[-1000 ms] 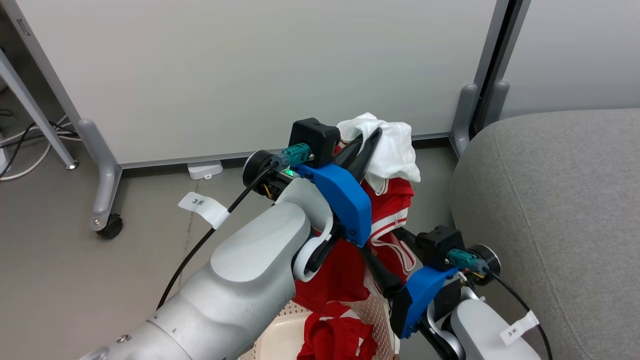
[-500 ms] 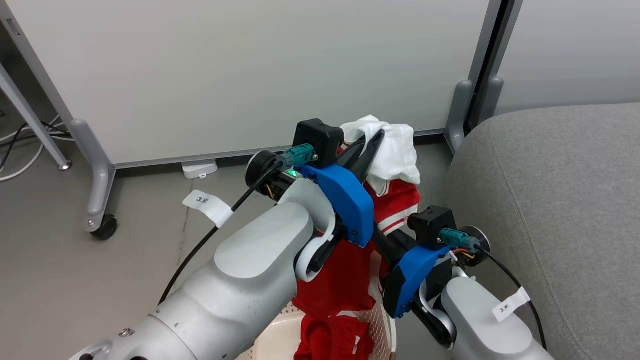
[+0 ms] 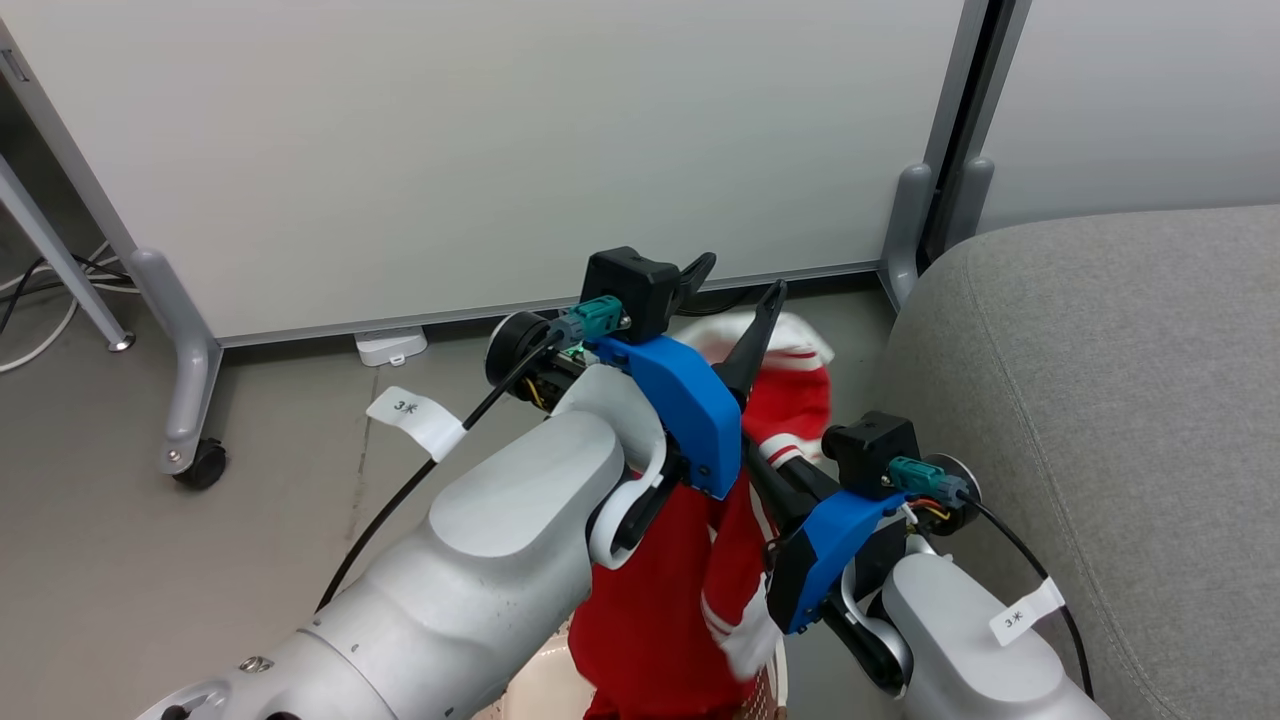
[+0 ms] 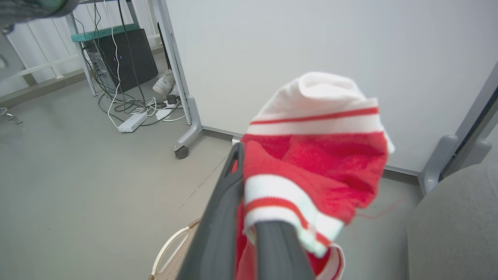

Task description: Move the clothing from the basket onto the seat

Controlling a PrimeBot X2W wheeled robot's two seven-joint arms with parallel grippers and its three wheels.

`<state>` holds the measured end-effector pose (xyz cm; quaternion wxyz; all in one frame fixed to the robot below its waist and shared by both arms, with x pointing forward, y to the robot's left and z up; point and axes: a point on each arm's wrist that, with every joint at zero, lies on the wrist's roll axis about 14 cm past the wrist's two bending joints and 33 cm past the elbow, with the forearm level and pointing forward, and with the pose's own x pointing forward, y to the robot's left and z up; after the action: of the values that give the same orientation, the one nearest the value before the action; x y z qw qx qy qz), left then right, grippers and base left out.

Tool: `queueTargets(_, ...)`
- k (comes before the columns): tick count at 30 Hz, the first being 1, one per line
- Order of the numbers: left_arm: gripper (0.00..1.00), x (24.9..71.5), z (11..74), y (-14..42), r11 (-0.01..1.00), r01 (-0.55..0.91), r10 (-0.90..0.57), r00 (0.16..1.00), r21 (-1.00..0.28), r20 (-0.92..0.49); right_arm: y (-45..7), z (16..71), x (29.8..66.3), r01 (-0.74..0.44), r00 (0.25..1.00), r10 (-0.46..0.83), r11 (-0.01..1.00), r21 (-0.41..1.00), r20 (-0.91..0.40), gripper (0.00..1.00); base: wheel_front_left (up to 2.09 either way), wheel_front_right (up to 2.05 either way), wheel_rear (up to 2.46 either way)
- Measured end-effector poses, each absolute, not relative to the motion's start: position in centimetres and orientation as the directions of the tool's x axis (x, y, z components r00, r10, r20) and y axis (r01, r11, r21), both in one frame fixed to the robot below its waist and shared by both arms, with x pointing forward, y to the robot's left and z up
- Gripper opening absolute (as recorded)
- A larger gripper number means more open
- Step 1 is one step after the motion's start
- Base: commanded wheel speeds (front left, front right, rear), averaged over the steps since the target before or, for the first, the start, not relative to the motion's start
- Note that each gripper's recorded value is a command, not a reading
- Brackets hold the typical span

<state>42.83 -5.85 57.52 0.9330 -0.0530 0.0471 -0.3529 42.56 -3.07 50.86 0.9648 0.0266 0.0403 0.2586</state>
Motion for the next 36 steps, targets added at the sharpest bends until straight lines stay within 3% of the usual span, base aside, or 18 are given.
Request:
queueTargets(11, 1.00, 43.2, 57.1, -3.6, 0.786, 0.594, -0.601, 0.799, -0.172, 0.013, -3.4, 51.9, 43.0, -0.486, 0.872, 0.489, 0.871, 0.064, -0.027, 0.00, 0.00, 0.00, 0.00)
queueTargets(24, 1.00, 41.2, 55.1, 3.0, 0.857, 0.486, -0.478, 0.874, -0.172, 0.087, -4.4, 53.9, 43.1, -0.463, 0.886, 0.461, 0.885, 0.042, 0.051, 0.00, 0.00, 0.00, 0.00)
queueTargets(36, 1.00, 38.8, 51.3, 7.1, 0.902, 0.395, -0.390, 0.919, -0.174, 0.060, -7.6, 54.3, 42.7, -0.384, 0.922, 0.383, 0.923, 0.017, 0.048, 0.00, 0.00, 0.00, 0.00)
